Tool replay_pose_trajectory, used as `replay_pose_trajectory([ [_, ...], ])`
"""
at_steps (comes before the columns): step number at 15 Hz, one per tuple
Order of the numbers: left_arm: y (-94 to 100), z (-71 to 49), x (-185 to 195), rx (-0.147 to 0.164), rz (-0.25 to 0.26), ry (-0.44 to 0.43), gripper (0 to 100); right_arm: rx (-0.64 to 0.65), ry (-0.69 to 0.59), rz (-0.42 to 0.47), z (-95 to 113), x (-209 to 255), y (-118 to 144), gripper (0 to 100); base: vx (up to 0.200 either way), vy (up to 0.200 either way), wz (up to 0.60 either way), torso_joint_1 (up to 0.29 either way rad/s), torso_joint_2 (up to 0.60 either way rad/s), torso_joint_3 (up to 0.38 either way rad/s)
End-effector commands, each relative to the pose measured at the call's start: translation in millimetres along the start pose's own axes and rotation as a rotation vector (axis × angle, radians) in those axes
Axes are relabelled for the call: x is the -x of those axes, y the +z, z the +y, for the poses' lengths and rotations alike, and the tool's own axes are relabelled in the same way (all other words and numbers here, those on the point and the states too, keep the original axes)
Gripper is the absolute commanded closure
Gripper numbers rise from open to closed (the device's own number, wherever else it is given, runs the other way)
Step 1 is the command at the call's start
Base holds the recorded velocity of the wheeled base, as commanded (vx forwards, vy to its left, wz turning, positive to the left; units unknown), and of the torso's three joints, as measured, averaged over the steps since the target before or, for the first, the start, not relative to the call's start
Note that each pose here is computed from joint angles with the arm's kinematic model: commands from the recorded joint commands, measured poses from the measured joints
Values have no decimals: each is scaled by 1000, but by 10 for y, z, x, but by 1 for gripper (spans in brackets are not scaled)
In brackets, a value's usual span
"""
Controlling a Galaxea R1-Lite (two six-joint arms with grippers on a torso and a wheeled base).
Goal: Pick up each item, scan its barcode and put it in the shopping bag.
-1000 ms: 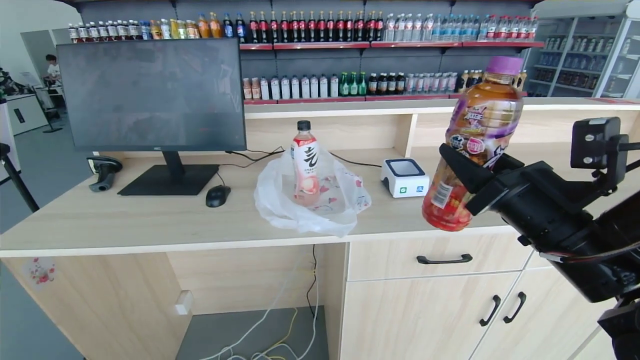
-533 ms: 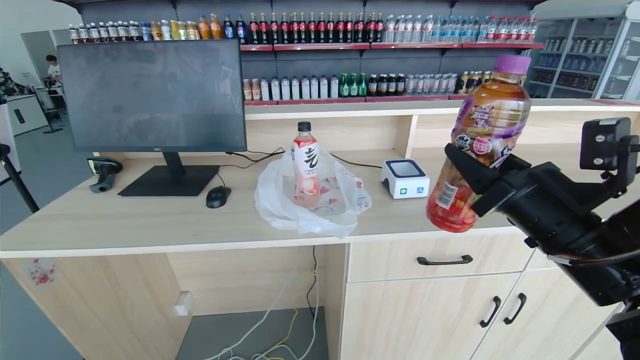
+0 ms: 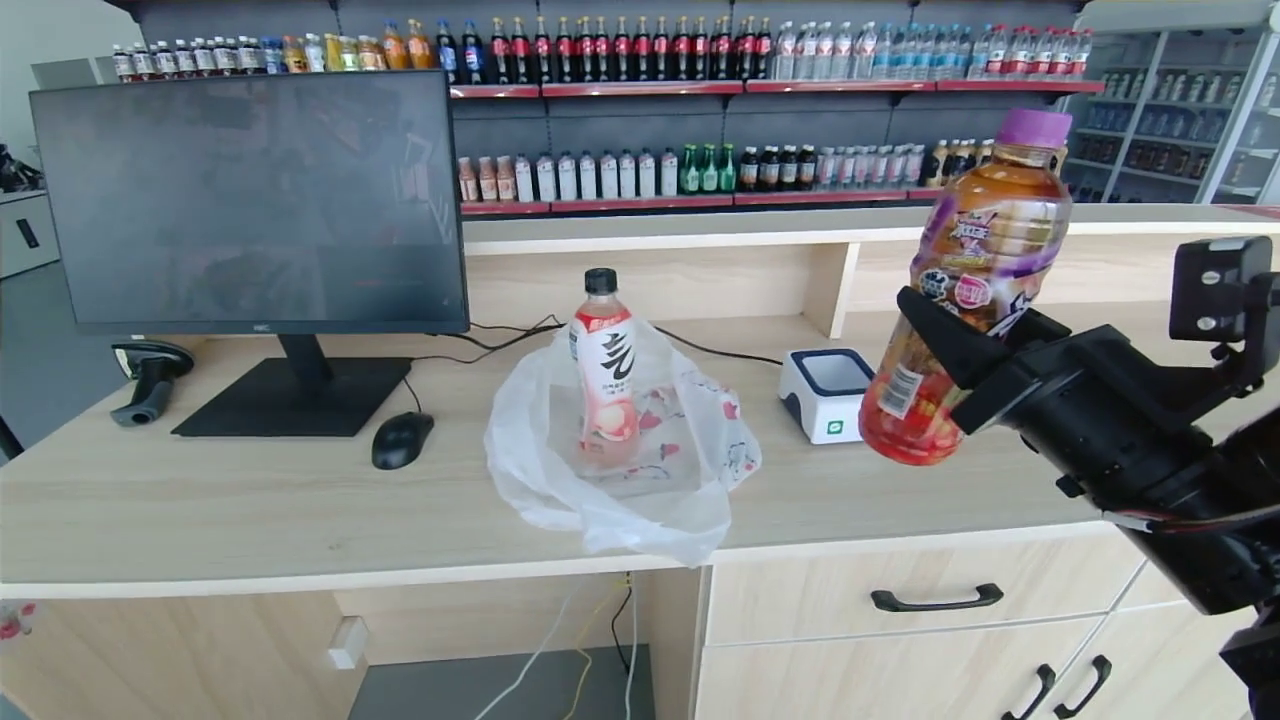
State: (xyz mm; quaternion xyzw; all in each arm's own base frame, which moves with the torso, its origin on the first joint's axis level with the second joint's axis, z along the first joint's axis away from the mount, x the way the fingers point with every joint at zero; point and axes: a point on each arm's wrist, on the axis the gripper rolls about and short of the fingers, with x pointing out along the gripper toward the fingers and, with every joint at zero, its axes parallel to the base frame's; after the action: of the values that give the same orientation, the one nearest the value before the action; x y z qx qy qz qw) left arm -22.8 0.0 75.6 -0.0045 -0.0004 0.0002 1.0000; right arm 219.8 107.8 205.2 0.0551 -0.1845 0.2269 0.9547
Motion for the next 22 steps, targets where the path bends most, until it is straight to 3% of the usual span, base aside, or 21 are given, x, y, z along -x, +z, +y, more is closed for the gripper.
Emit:
replay_pose_trajectory([
  [1,1,0,0,0,-1,0,0,-1,3,6,3,-27,-32,100,0,0,0,0,0,0],
  [4,1,0,0,0,-1,0,0,-3,6,57,10,-127,-220,100,0,0,0,0,0,0],
  [9,1,0,0,0,-1,0,0,-4,-3,51,-18,-295,-305,100,0,0,360,4,2,0],
  [13,1,0,0,0,-1,0,0,-7,-12,75,-51,-321,-394,100,0,0,0,0,0,0],
  [16,2,0,0,0,-2,0,0,-66,87,120,262,-426,-612,100,0,0,0,0,0,0],
  [18,2,0,0,0,-2,0,0,-68,98,171,308,-437,-788,100,0,0,0,0,0,0],
  [22,2,0,0,2,-2,0,0,-81,133,174,451,-601,-970,100,0,0,0,0,0,0],
])
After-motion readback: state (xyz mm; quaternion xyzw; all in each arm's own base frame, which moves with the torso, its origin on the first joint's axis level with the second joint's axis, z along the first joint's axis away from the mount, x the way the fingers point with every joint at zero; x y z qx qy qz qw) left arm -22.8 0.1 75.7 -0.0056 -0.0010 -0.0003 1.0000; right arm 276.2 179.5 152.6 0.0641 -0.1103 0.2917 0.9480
